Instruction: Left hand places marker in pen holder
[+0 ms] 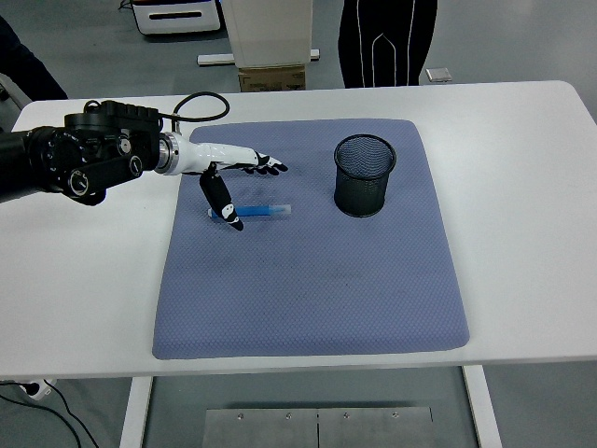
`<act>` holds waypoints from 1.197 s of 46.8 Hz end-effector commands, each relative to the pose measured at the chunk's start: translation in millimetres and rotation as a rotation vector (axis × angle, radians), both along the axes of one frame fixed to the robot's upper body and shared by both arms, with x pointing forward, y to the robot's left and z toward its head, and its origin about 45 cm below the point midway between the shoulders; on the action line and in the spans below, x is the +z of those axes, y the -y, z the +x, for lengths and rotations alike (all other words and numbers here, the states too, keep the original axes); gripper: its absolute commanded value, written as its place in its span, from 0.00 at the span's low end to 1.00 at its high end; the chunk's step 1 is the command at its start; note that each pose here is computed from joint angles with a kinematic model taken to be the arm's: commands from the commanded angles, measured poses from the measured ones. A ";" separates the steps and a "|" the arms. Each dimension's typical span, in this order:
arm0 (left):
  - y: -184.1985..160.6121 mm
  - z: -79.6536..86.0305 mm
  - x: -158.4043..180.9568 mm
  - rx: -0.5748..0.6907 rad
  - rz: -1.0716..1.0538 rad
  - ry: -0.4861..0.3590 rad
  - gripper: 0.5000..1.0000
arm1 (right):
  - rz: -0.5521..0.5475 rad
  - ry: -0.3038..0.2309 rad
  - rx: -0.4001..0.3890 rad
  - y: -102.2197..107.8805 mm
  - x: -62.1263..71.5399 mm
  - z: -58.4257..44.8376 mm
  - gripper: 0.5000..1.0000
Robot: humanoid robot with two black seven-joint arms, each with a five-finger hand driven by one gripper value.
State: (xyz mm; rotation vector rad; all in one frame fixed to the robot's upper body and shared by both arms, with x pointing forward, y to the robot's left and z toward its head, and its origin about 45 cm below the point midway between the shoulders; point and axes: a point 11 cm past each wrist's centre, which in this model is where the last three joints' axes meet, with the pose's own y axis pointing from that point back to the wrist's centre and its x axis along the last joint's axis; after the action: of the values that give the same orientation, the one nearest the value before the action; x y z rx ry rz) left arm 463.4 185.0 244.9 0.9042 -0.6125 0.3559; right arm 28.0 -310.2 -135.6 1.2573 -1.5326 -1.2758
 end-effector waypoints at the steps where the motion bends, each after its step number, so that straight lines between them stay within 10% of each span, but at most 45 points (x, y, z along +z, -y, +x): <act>1: 2.4 -1.3 -1.4 -0.007 0.001 -0.007 1.00 | -0.001 0.000 0.000 0.0 0.0 0.0 1.00; 32: 10.5 -7.9 -12.8 -0.098 0.118 -0.007 1.00 | -0.001 0.000 0.000 -0.1 0.0 0.0 1.00; 56: 20.4 -9.4 -18.2 -0.101 0.145 -0.011 0.56 | -0.001 0.000 0.000 0.3 0.0 -0.1 1.00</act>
State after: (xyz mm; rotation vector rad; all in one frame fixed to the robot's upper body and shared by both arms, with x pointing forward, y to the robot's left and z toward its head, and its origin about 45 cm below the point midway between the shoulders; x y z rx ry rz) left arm 454.0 166.6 227.5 1.0026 -0.6752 0.2194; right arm 27.9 -310.0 -135.6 1.2573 -1.5326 -1.2761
